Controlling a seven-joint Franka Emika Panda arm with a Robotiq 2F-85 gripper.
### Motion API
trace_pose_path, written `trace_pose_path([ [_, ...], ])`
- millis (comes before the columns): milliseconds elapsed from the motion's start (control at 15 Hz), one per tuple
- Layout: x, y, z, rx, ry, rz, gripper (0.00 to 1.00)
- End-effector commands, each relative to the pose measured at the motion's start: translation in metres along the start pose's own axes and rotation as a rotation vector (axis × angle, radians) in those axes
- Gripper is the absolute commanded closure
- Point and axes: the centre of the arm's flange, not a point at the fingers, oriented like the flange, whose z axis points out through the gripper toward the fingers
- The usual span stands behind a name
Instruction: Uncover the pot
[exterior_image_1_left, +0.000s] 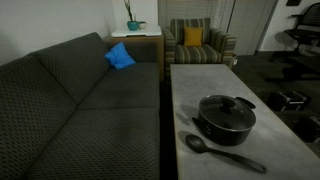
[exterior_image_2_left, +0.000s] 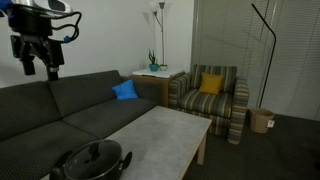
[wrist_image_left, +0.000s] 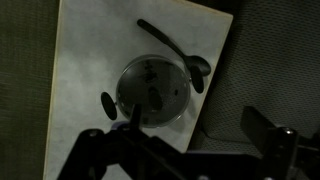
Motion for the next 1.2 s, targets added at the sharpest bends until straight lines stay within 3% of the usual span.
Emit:
trace_pose_path([
  [0, -0.001, -0.004, 0.003, -0.018, 0.018, -0.015, 0.0],
  [1133, 0.07, -0.021, 0.121, -0.027, -0.165, -0.305, 0.0],
])
